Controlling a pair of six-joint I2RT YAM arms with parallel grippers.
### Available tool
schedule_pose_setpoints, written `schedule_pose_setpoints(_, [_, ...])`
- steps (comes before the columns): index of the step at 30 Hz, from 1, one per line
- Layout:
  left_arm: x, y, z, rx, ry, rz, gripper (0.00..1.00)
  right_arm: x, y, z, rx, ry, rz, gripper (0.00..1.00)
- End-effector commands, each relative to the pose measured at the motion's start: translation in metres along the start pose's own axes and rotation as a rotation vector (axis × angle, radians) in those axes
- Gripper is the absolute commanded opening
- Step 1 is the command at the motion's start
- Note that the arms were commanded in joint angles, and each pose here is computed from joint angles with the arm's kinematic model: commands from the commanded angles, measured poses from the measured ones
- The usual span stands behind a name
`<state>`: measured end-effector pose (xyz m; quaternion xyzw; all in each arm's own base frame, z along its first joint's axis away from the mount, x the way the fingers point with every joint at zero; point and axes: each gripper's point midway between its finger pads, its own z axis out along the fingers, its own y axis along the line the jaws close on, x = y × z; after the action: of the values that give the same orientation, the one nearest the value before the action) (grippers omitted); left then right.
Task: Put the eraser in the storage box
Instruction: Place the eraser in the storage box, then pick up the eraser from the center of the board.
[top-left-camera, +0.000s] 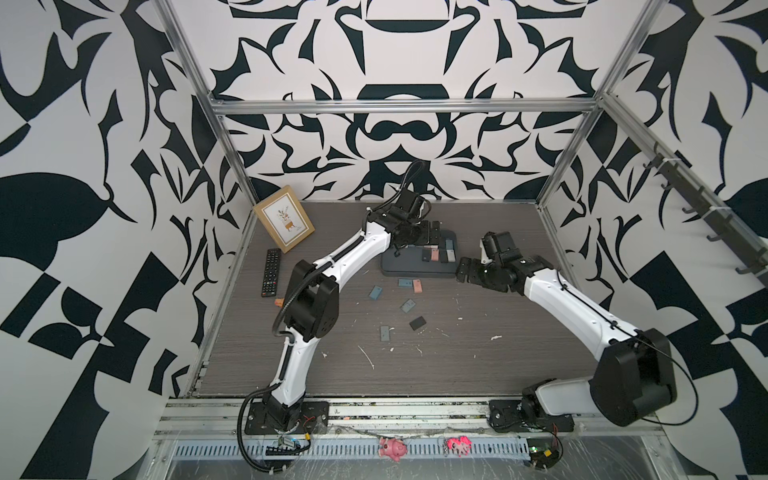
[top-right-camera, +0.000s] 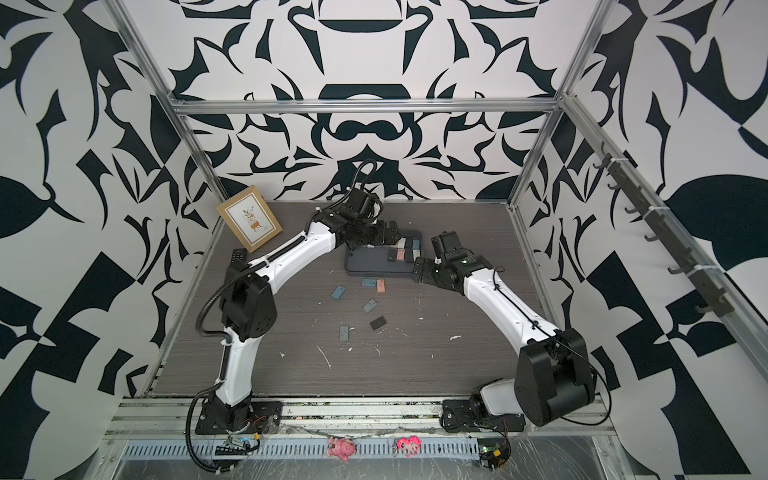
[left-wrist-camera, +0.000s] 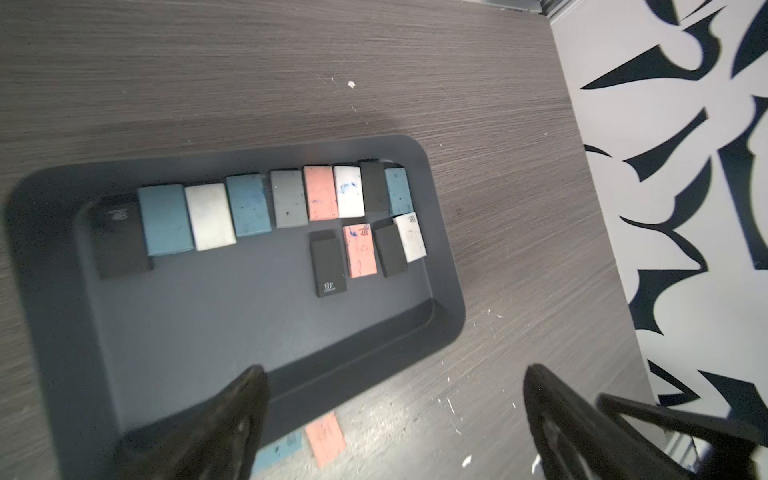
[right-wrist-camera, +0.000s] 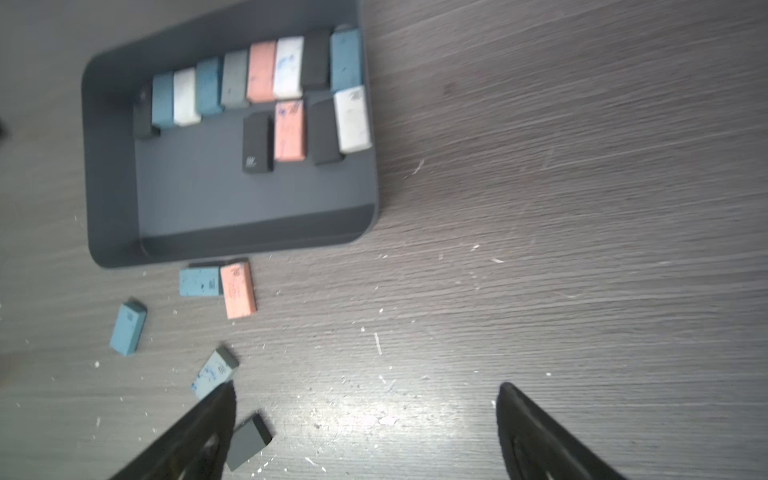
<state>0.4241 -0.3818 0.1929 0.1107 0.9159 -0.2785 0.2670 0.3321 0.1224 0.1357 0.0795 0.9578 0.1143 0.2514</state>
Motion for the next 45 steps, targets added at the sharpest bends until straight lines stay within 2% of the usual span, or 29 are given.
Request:
schedule_pose_setpoints(1, [0.006,0.003,-0.036,-0.005,-0.023,-0.01,0.99,0.009,0.012,0.003,0.044,0.0,-0.055,0.98])
schedule_pose_setpoints(4, [0.022,0.011,-0.063,-0.011,-0.028,-0.024,0.99,0.025,0.031,0.009,0.054,0.023,-0.096,0.93])
schedule_pose_setpoints(9, [0.06,0.035,-0.099,-0.02,-0.02,-0.076,0.99,0.056,0.065,0.022,0.071,0.064,-0.123,0.92])
schedule_pose_setpoints(15, [0.107,0.072,-0.121,-0.031,-0.011,-0.158,0.99,0.086,0.099,0.043,0.107,0.089,-0.077,0.9])
schedule_pose_setpoints(22, [0.149,0.102,-0.141,-0.007,-0.021,-0.257,0.99,0.108,0.132,0.062,0.164,0.108,-0.125,0.86])
schedule_pose_setpoints(28, [0.163,0.113,-0.149,0.005,-0.017,-0.288,0.99,0.121,0.135,0.08,0.159,0.118,-0.049,0.79])
schedule_pose_setpoints(33, [0.171,0.118,-0.144,0.009,0.006,-0.303,0.99,0.125,0.143,0.088,0.118,0.119,0.023,0.76])
schedule_pose_setpoints(45, [0.171,0.12,-0.14,0.02,0.01,-0.309,0.99,0.124,0.142,0.108,0.146,0.112,0.111,0.64])
